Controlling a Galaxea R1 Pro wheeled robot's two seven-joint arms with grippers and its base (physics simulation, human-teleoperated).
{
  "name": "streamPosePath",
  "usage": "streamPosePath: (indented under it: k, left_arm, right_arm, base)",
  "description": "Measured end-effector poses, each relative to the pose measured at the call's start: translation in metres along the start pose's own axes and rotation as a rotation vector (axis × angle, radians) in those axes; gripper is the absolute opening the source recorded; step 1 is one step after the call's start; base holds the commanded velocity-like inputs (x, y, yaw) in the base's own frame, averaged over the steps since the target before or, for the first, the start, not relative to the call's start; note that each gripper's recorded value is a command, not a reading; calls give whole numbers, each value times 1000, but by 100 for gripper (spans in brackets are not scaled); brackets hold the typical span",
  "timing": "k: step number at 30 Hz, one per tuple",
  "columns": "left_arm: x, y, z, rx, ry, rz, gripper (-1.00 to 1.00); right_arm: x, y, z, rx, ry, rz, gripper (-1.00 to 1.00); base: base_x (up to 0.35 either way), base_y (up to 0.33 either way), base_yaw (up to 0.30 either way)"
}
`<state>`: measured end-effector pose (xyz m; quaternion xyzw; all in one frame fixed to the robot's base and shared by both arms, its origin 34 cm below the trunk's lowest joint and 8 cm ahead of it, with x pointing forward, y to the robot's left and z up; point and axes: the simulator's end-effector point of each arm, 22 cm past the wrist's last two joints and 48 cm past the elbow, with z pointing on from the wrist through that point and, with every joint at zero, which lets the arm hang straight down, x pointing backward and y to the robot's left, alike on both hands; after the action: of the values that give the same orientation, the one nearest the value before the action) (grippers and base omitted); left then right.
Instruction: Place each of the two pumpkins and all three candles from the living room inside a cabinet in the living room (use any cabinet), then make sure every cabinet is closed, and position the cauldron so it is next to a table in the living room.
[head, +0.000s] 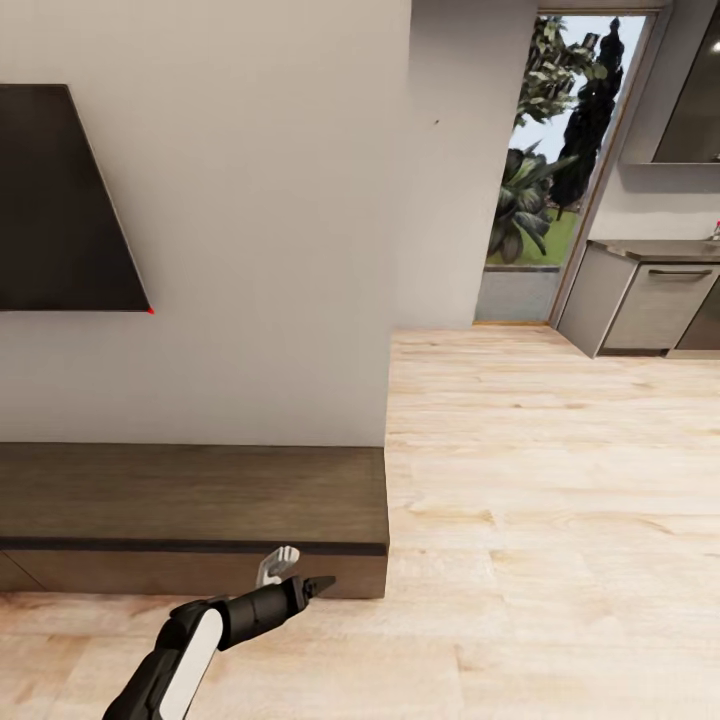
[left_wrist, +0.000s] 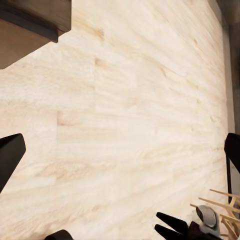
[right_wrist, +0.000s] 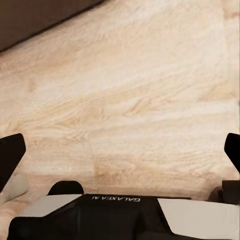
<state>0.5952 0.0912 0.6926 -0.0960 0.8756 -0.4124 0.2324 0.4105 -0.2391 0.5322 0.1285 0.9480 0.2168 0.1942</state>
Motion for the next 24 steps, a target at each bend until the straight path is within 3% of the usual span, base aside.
streamPosePath:
  k: [4,7,10,12,16,21,24]
  left_arm:
    - [-2,-1,-1,2,-5,0,100]
    - [-4,-2,-2,5,-9,3,100]
    - [-6,-4,-2,8,-14,8,100]
    - [-7,-5,-3,9,-15,9,100]
    - [-7,-6,-2,10,-15,9,100]
    - [-6,-5,-1,8,-16,10,100]
    - [-6,-4,-1,3,-17,12,100]
  right_arm:
    - [-59,-6,-21,5,-106,6,100]
    - [-87,-11,-37,12,-134,24,100]
    - [-134,-32,-71,41,-174,27,100]
    - [-162,-32,-83,16,-197,53,100]
    - [-219,-5,-107,-146,-233,108,100]
    - [-241,49,-135,-420,-218,115,100]
    - [-250,66,-149,-514,-223,102,100]
  base:
    - [0,0,0]
    - [0,0,0]
    - [0,0,0]
    - [0,0,0]
    - [0,0,0]
    - [0,0,0]
    - [0,0,0]
